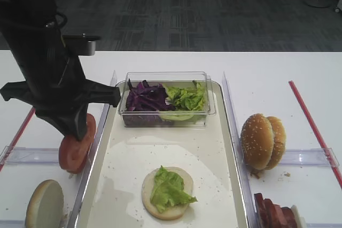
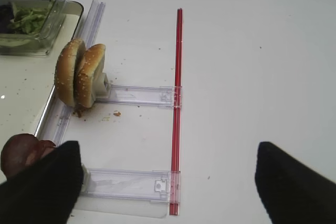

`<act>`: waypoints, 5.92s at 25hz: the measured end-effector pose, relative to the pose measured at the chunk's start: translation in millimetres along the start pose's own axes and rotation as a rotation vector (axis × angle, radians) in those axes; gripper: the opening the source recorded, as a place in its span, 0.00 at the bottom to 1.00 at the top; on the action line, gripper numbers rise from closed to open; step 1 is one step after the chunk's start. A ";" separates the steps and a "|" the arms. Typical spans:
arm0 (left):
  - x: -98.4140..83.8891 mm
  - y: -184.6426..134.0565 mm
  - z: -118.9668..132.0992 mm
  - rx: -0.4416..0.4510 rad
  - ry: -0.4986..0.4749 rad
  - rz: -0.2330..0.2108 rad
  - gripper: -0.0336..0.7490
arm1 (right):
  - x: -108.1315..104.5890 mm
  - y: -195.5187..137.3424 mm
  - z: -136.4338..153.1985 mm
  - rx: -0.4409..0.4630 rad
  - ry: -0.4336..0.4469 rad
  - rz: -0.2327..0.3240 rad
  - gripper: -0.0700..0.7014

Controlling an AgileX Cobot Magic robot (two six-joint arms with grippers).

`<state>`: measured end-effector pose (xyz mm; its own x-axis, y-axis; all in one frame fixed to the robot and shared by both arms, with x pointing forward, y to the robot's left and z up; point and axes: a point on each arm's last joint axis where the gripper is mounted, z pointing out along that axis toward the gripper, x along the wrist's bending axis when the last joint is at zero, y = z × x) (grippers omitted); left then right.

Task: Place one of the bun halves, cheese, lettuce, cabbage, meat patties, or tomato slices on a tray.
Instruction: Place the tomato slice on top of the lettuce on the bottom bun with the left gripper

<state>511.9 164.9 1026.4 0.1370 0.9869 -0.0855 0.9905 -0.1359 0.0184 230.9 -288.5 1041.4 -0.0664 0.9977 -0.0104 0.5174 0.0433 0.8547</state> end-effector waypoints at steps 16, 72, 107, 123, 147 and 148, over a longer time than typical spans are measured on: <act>-39.6 -3.7 -8.5 -0.009 -0.452 0.206 0.11 | 0.0 0.0 0.0 0.000 0.000 0.000 0.97; -61.7 23.0 86.7 0.232 -0.688 0.223 0.11 | 0.0 0.0 0.0 0.000 0.000 0.000 0.97; -57.7 10.4 101.3 0.276 -0.699 0.216 0.36 | 0.0 0.0 0.0 0.000 0.000 0.000 0.97; -57.9 10.4 101.2 0.277 -0.700 0.211 0.78 | 0.0 0.0 0.0 0.000 0.000 0.000 0.97; -36.4 26.7 95.0 0.223 -0.699 0.165 0.79 | 0.0 0.0 0.0 0.000 0.000 0.000 0.97; -37.4 30.1 92.0 0.209 -0.699 0.169 0.79 | 0.0 0.0 0.0 0.000 0.000 0.000 0.97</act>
<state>537.2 115.9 938.6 0.1905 0.6753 -0.7125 0.9266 -0.3634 -0.0967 230.9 -288.5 1041.4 -0.0664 0.9977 -0.0104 0.5174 0.0433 0.8547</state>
